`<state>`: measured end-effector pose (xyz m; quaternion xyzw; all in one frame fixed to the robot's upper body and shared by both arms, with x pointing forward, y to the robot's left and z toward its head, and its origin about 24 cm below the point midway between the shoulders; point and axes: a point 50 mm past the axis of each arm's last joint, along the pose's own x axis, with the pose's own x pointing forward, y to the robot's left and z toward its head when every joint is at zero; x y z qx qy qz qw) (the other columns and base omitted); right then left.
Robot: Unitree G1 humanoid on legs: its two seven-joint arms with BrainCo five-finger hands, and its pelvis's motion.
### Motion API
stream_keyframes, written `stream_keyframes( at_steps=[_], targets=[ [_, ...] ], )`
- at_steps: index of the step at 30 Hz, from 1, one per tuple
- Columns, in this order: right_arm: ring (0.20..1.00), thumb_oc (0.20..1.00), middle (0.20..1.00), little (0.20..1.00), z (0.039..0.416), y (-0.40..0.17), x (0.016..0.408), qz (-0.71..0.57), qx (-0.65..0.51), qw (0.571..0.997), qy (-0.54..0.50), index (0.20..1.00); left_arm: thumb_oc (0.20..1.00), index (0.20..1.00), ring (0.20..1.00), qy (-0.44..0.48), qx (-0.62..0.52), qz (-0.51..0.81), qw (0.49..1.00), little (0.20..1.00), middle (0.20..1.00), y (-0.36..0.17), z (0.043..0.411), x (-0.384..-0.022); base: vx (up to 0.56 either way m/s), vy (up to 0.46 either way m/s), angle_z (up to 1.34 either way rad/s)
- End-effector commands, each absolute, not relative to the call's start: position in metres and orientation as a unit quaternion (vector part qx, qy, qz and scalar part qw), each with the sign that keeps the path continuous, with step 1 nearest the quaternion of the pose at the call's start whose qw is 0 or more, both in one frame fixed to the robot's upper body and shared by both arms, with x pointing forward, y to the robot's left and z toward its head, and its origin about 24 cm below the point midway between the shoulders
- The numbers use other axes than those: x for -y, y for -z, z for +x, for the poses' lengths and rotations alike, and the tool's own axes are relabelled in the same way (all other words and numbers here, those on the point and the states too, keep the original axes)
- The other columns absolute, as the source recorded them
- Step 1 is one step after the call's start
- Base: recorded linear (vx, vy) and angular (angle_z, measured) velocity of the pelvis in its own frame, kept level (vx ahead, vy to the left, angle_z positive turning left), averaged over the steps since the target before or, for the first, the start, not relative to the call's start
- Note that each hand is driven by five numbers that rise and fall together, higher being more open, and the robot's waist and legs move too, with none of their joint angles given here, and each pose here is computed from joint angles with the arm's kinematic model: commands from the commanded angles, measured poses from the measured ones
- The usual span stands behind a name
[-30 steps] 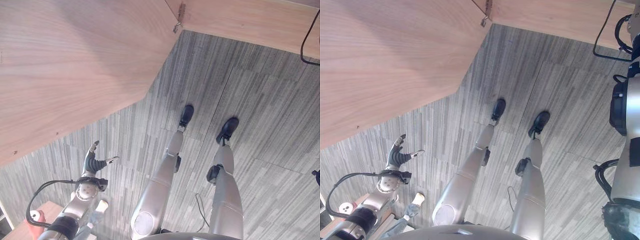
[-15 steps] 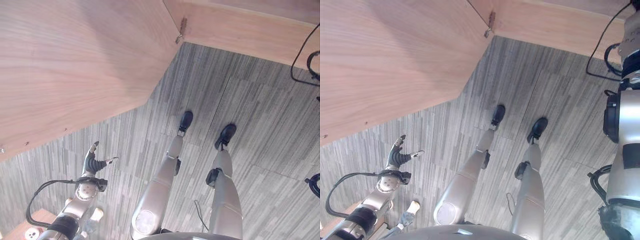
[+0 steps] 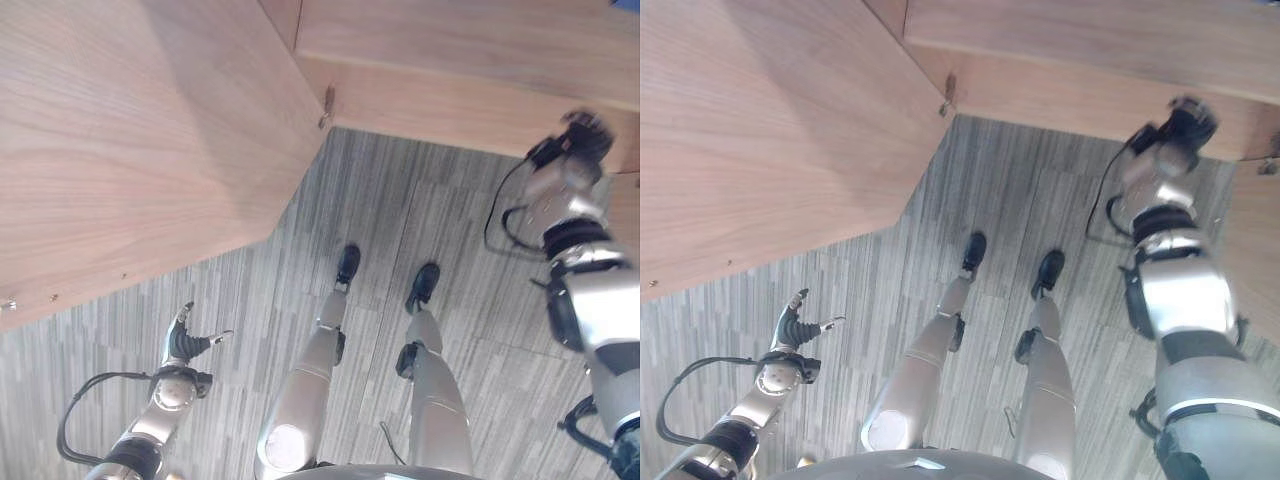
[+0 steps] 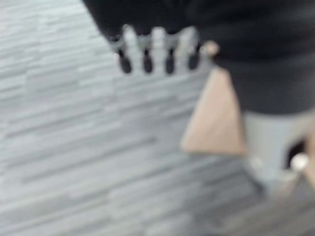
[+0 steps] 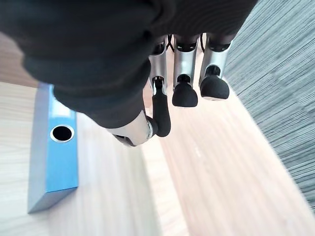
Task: Put the empty folder in the office cabinet
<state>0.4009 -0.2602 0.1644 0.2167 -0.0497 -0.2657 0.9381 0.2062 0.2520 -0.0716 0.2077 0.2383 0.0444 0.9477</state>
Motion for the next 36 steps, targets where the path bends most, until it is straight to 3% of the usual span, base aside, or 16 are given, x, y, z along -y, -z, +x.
stream_keyframes(
  at_steps=[1,4,8,9,11,14,25,36],
  targets=[
    [0.200,0.200,0.200,0.200,0.382,-0.115,0.267,0.190,0.018,0.941,0.278,0.200,1.000,1.000,1.000,-0.077,-0.291,0.236,0.924,1.000,1.000,0.087,0.174,-0.272,0.02,0.017,-0.08],
    [0.200,0.200,0.200,0.200,0.361,-0.064,0.260,0.202,-0.033,0.938,0.279,0.200,1.000,1.000,1.000,-0.081,-0.301,0.235,0.921,1.000,1.000,0.092,0.170,-0.270,0.02,0.021,-0.02],
    [0.200,0.200,0.200,0.200,0.354,-0.050,0.259,0.207,-0.051,0.935,0.284,0.200,1.000,1.000,1.000,-0.081,-0.303,0.237,0.919,1.000,1.000,0.093,0.169,-0.269,0.01,0.023,-0.05],
    [0.200,0.200,0.200,0.200,0.329,-0.006,0.253,0.218,-0.112,0.923,0.296,0.200,1.000,1.000,1.000,-0.082,-0.309,0.236,0.918,1.000,1.000,0.097,0.167,-0.266,0.02,0.035,-0.03],
    [0.200,0.200,0.200,0.200,0.329,-0.006,0.253,0.218,-0.112,0.923,0.296,0.200,1.000,1.000,1.000,-0.082,-0.309,0.236,0.918,1.000,1.000,0.097,0.167,-0.266,0.02,0.030,-0.04],
    [0.200,0.200,0.200,0.200,0.254,0.079,0.236,0.200,-0.263,0.892,0.308,0.200,1.000,1.000,1.000,-0.085,-0.356,0.244,0.898,1.000,1.000,0.112,0.150,-0.264,0.14,0.073,-0.01],
    [0.200,0.200,0.200,0.200,0.188,0.123,0.227,0.159,-0.364,0.872,0.286,0.200,1.000,1.000,1.000,-0.088,-0.421,0.233,0.872,1.000,1.000,0.134,0.127,-0.250,0.08,0.065,-0.03],
    [0.200,0.200,0.200,0.200,0.160,0.138,0.224,0.154,-0.404,0.854,0.289,0.200,1.000,1.000,1.000,-0.095,-0.470,0.222,0.849,1.000,1.000,0.147,0.115,-0.242,0.03,0.031,-0.07]
  ],
)
